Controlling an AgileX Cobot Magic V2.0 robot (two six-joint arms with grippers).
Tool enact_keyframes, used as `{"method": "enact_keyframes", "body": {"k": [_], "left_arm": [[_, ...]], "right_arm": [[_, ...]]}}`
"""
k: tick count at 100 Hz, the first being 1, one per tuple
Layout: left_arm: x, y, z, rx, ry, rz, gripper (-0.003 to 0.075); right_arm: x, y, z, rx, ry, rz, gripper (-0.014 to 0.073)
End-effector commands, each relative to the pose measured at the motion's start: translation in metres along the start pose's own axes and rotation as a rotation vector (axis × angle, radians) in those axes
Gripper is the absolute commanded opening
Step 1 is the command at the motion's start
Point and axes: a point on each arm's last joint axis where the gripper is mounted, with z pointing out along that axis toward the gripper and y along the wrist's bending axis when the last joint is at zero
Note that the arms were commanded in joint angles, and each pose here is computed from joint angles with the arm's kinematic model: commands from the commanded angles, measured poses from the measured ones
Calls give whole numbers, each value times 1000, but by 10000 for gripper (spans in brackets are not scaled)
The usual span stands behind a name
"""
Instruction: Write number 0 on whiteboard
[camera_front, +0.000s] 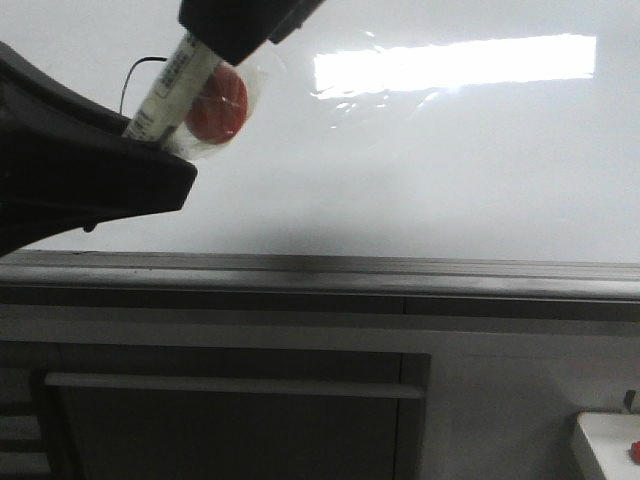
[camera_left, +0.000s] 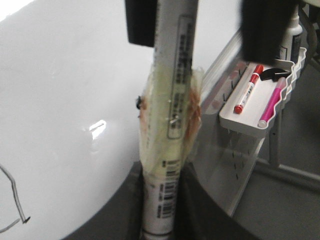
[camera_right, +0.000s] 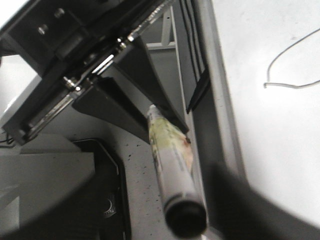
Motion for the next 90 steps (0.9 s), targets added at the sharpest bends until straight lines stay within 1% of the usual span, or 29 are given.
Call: {"method": "enact_keyframes", "body": {"k": [1,9,14,25,31,41,56,69,76,90], "left_arm": [[-17,13,-1,-83,-115,-179,-20],[-13,27,-3,-181,-112,-337,-20],[-9,37,-5,-255,-112,-445,-20],[2,60,-12,-409,-101,-624,-20],[4,69,-15,-459,-88,-677,-20],[4,81,-18,-500,-52,-716,-20],[5,90,-12,-491,70,-763,-20],[5,97,-4,-500,77,-769,-20],[7,98,2,-496,102,-774,-20],[14,99,9,-506,122,-823,-20]], "right_arm": [[-10,-12,-21,121,-113,33,656],[-7,-23,-27,171,-137,117,617],[-5,-27,-31,190,-144,148,591],[-1,-31,-36,202,-137,174,545],[0,-31,-37,201,-134,175,530],[0,-31,-37,199,-132,175,522],[0,-31,-37,199,-132,175,522],[0,-31,-37,198,-131,176,522],[0,-31,-37,197,-131,176,522],[0,-31,-37,194,-128,178,522]]}}
